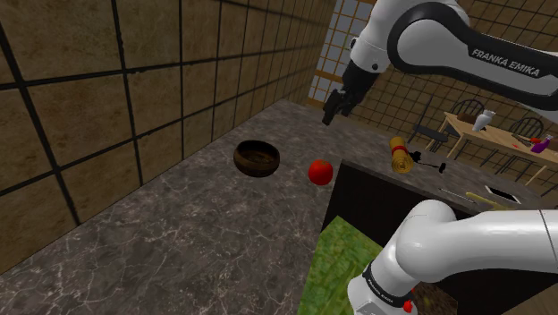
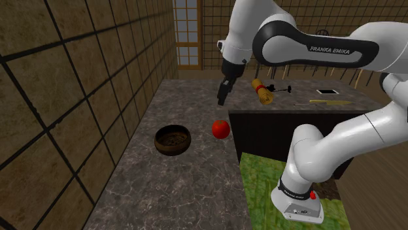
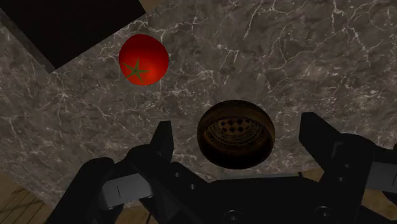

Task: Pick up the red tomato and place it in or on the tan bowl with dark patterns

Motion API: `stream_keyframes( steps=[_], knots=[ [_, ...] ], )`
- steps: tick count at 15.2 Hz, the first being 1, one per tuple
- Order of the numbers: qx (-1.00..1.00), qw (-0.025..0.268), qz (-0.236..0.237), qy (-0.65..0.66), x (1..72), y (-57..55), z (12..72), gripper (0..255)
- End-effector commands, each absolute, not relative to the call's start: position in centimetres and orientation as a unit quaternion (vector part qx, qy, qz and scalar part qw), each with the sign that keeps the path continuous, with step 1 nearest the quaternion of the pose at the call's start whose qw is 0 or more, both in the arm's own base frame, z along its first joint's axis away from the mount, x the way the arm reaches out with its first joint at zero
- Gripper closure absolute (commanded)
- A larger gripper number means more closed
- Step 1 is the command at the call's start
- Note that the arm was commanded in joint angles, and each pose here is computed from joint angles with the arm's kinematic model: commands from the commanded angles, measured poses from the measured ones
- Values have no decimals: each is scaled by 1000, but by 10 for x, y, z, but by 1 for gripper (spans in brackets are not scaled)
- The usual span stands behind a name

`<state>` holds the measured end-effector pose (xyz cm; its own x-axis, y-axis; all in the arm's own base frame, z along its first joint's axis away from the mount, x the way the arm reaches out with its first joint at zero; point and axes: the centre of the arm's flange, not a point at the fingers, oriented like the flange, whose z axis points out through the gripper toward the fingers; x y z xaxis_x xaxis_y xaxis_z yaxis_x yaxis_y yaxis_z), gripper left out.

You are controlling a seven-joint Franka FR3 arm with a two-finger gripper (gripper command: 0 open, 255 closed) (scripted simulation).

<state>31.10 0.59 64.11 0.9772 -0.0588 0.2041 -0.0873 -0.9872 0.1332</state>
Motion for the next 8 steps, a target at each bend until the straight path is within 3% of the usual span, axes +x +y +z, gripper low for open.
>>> stream_keyframes(
  steps=[1, 8],
  knots=[
    [992, 71, 100, -37, 311, 6, 641, 0],
    [981, 5, 122, 149, 274, -94, 594, 0]
  ],
)
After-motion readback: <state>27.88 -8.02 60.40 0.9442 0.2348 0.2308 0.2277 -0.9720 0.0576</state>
